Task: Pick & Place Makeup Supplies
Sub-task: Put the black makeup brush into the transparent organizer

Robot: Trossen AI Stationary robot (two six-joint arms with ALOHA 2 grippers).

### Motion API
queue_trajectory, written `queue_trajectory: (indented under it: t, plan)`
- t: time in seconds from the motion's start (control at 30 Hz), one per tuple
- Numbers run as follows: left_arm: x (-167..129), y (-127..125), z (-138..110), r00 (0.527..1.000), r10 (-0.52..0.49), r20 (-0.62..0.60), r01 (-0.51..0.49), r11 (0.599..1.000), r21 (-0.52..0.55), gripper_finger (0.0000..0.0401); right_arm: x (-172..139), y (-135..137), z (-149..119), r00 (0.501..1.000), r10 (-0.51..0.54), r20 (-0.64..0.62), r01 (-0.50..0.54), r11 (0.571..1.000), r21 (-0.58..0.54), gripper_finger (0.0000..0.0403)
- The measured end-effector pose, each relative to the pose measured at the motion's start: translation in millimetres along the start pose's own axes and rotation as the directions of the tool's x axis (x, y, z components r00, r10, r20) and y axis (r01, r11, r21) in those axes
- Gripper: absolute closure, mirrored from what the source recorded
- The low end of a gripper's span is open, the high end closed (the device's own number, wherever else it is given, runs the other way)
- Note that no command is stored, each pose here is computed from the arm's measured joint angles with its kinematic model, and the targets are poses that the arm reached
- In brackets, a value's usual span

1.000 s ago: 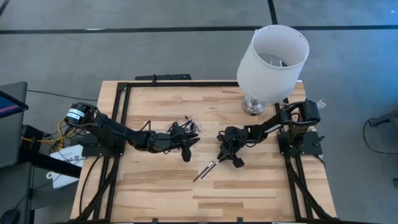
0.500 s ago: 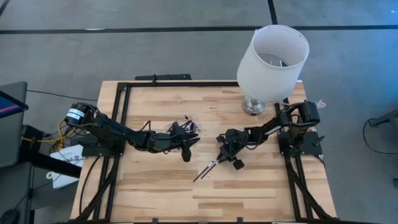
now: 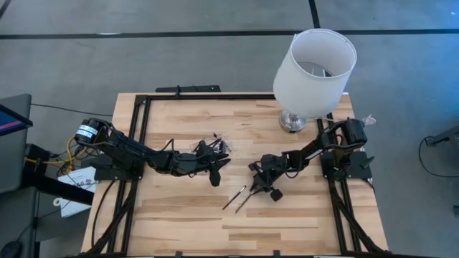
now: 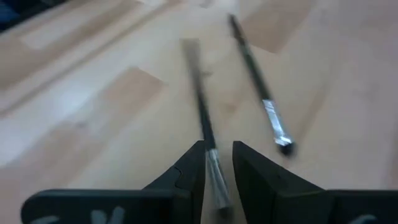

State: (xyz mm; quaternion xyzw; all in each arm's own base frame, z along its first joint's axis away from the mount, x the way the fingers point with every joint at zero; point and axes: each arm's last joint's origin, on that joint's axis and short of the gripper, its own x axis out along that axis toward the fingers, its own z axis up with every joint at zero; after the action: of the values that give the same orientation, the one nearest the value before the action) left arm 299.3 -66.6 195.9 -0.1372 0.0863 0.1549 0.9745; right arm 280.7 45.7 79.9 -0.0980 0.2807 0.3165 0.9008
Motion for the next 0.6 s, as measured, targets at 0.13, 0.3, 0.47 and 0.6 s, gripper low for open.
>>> queue_trajectory:
  t: [0.13,0.3,0.47,0.6]
  plan:
    - [0.1,0.1,0.0,1.0,0.0,0.0,0.0,1.0,0.0,0.0307,-0.7,-2.1,0.8,1.0,-0.021,0.006,0.021,1.0,-0.001,0.0331]
    - [0.1,0.1,0.0,1.0,0.0,0.0,0.0,1.0,0.0,0.0307,4.5,-0.3,0.1,1.0,-0.028,0.009,0.028,1.0,-0.013,0.0331]
    - [0.0,0.0,0.0,1.0,0.0,0.0,0.0,1.0,0.0,0.0307,23.5,1.2,-9.0,0.999,-0.027,0.034,0.028,0.999,-0.038,0.032]
    - [0.1,0.1,0.1,1.0,0.0,0.0,0.0,1.0,0.0,0.0307,25.5,-5.6,-17.7,0.999,-0.02,0.032,0.02,1.0,-0.018,0.0315]
